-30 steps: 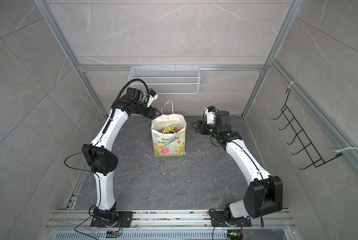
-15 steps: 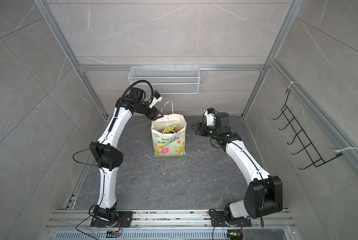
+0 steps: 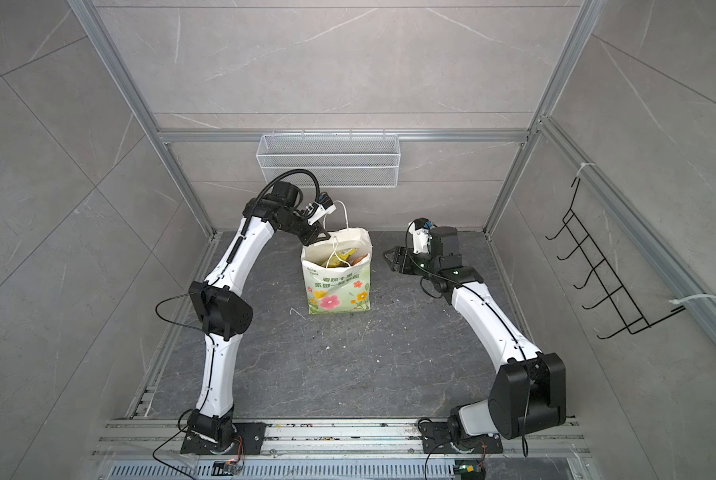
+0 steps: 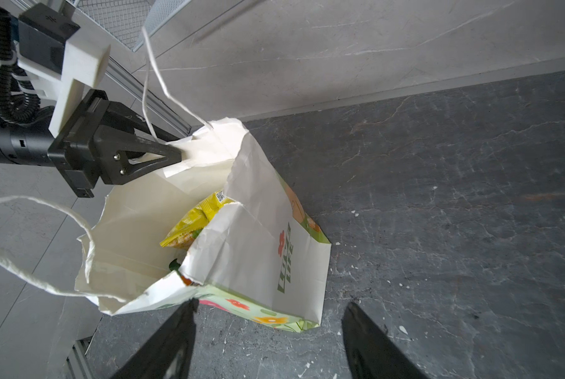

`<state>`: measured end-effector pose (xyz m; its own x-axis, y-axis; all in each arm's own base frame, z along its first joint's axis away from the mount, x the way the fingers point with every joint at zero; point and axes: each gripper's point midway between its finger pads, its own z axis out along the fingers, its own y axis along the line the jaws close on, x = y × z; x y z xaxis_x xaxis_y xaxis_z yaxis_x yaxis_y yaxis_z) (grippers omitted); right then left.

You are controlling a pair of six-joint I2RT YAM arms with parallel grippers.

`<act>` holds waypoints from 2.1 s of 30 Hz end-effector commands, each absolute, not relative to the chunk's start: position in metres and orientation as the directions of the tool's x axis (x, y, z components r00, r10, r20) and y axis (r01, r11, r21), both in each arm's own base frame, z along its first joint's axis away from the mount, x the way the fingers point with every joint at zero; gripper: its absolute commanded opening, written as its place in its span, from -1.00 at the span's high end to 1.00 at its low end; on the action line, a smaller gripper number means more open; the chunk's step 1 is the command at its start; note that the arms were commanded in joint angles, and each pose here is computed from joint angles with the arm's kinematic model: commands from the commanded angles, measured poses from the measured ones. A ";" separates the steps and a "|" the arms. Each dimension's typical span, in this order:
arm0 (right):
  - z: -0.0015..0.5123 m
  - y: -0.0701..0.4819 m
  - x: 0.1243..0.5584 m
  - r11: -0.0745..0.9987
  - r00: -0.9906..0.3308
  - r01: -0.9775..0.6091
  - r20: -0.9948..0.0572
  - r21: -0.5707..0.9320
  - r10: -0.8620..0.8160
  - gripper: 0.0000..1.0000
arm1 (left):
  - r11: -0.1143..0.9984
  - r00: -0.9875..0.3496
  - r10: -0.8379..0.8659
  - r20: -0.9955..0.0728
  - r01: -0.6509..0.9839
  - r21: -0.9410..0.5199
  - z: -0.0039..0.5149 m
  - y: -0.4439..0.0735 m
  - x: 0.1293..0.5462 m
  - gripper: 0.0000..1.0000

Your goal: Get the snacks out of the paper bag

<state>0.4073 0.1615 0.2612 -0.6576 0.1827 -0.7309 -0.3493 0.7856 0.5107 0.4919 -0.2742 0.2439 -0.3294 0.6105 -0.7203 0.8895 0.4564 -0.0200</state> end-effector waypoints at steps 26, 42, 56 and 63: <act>0.349 0.243 0.330 0.661 -0.529 -0.649 -0.848 0.376 -0.037 0.26 | 0.330 -0.056 0.588 -0.807 0.927 0.177 0.342 -0.313 0.402 1.00; 0.268 0.262 0.314 0.798 -0.689 -0.485 -0.719 0.358 -0.096 0.26 | 0.359 -0.026 0.580 -0.814 0.906 0.226 0.326 -0.318 0.362 1.00; 0.260 0.246 0.337 0.868 -0.797 -0.247 -0.599 0.430 0.070 -0.06 | 0.326 0.079 0.541 -0.837 0.898 0.296 0.344 -0.316 0.348 1.00; 0.248 0.248 0.329 0.863 -0.846 -0.208 -0.528 0.461 0.078 -0.11 | 0.319 0.088 0.528 -0.845 0.901 0.293 0.345 -0.317 0.345 1.00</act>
<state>0.3350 0.2444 0.2481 -0.8157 0.0625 -0.5750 -0.2332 0.8742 0.4258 0.3551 -0.3089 0.2864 -0.0619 0.6293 -0.7747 0.9174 0.3416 0.2042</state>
